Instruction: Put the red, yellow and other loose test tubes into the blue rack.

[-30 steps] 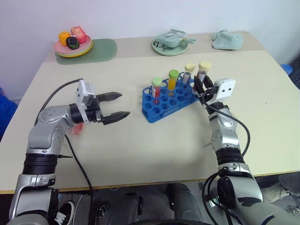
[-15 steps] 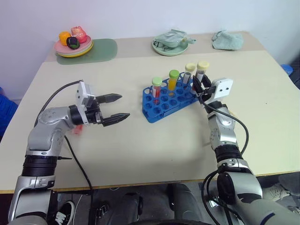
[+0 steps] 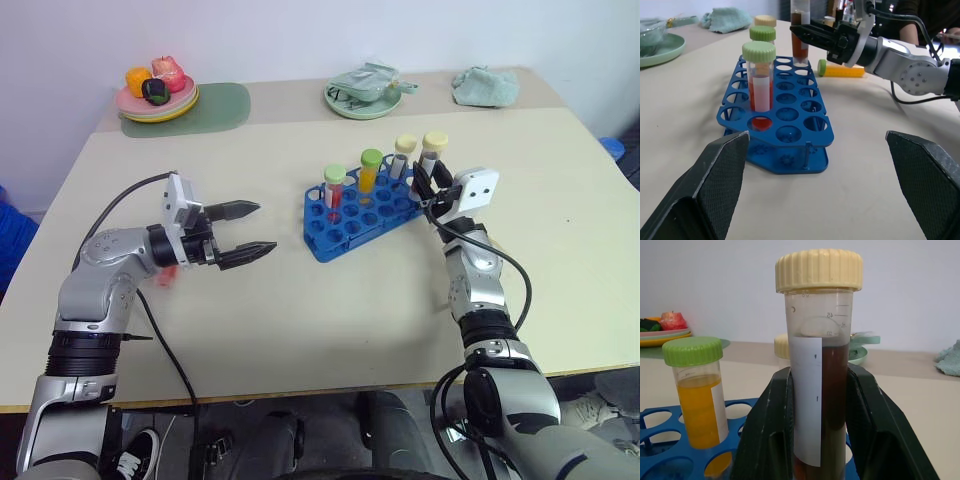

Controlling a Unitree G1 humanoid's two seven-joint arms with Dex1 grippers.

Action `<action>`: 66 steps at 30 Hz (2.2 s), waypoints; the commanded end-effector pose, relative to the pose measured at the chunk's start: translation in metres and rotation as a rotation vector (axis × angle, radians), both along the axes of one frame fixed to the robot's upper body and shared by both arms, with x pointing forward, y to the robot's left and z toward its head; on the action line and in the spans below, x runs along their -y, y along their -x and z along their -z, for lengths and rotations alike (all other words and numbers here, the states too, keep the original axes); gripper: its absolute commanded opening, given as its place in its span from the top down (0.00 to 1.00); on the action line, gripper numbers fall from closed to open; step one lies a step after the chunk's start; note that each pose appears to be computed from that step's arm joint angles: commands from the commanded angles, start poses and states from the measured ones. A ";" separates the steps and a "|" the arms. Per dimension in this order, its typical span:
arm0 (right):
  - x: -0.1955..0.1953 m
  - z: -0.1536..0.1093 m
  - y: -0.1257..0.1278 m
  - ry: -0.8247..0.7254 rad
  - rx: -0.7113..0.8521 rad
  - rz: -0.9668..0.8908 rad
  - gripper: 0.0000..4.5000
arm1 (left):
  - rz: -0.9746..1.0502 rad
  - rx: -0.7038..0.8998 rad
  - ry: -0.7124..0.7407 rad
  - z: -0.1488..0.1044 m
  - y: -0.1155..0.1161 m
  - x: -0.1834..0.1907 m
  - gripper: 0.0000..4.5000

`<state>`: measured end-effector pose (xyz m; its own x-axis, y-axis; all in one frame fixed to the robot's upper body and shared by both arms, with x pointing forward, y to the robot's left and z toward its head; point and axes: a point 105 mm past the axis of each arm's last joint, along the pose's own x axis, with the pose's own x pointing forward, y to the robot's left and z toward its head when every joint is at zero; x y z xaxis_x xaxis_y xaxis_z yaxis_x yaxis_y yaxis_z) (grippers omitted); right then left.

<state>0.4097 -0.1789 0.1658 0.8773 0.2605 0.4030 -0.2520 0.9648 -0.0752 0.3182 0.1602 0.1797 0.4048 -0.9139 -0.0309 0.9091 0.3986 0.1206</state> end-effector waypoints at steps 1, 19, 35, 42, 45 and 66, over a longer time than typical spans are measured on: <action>0.005 -0.002 0.003 0.002 0.012 0.014 0.80 | 0.004 0.058 -0.003 -0.014 0.003 -0.001 0.00; 0.002 0.000 0.002 -0.088 -0.005 -0.041 0.52 | -0.001 0.066 -0.013 -0.016 0.003 -0.004 0.00; 0.030 -0.038 0.044 0.046 -0.062 -0.173 0.01 | -0.001 0.058 -0.011 -0.013 0.006 -0.004 0.00; 0.060 -0.031 0.066 0.263 -0.284 -0.171 0.01 | 0.012 0.057 -0.010 -0.009 0.005 0.000 0.00; 0.071 -0.026 0.065 0.403 -0.401 -0.150 0.01 | 0.027 0.061 -0.013 -0.008 0.002 0.004 0.00; 0.108 -0.013 0.040 0.586 -1.103 -0.091 0.01 | 0.043 0.060 -0.034 -0.003 0.006 0.006 0.00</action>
